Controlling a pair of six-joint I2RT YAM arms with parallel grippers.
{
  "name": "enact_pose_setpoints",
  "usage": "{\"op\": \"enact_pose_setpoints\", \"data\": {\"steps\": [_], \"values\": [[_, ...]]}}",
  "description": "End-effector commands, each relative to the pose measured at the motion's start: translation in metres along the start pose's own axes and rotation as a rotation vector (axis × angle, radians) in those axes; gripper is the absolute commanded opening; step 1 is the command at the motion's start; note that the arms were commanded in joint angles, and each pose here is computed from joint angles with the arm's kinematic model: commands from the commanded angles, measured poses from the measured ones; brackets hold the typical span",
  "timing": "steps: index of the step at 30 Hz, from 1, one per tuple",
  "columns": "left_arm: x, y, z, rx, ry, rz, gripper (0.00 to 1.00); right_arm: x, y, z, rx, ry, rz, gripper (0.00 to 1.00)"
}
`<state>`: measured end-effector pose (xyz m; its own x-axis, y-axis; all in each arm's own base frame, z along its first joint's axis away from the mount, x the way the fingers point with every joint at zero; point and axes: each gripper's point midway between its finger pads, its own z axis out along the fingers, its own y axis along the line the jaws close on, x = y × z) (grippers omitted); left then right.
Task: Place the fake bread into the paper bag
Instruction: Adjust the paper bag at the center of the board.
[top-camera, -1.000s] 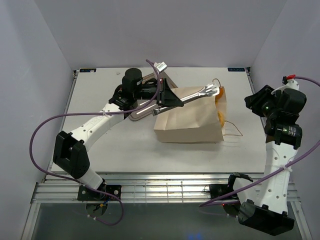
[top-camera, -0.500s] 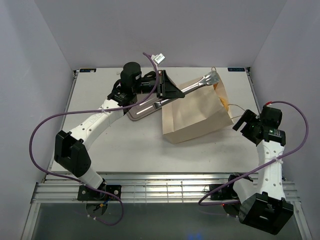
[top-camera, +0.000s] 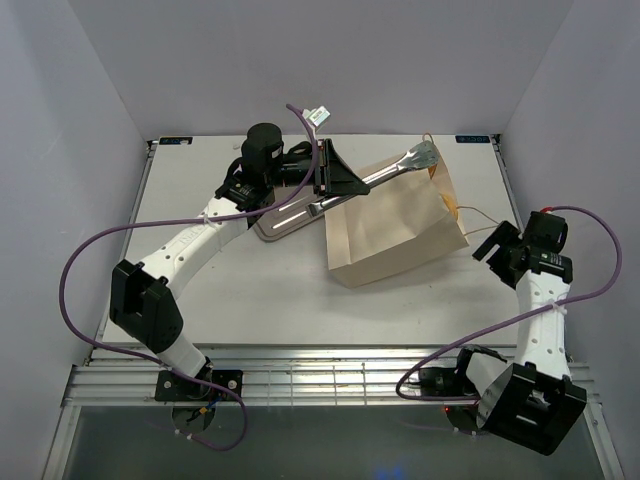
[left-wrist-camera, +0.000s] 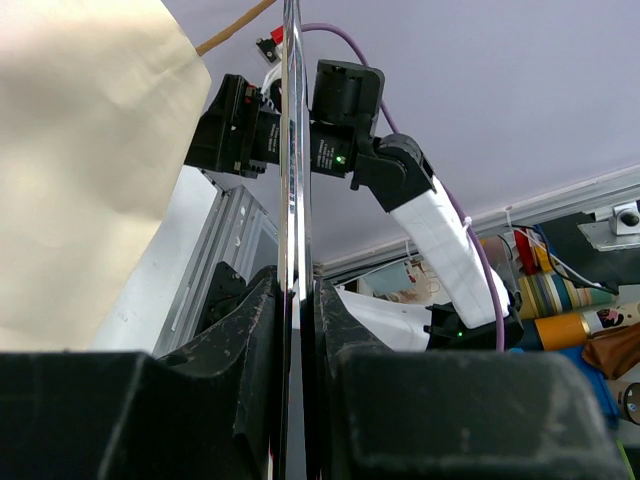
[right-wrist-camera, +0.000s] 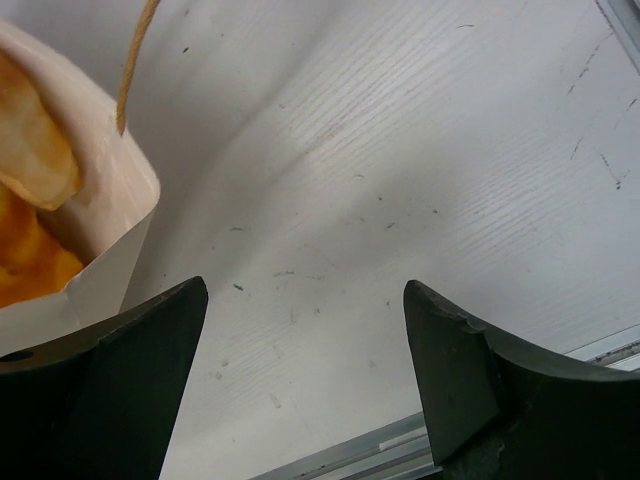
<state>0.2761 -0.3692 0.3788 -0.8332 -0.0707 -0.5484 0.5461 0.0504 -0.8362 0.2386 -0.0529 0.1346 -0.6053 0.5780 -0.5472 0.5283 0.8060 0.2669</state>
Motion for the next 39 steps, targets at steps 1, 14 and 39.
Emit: {"op": "enact_pose_setpoints", "data": {"steps": [1, 14, 39], "values": [[-0.026, -0.059, -0.011, 0.118, -0.073, 0.18, 0.0, -0.029, -0.008, 0.005, 0.027, -0.06, 0.051, 0.85], [-0.021, -0.056, -0.014, 0.124, -0.065, 0.177, 0.0, -0.064, 0.017, -0.001, -0.179, -0.088, 0.223, 0.83], [-0.013, -0.067, -0.018, 0.169, -0.039, 0.183, 0.0, -0.08, 0.042, 0.066, -0.373, -0.046, 0.368, 0.64]]}}
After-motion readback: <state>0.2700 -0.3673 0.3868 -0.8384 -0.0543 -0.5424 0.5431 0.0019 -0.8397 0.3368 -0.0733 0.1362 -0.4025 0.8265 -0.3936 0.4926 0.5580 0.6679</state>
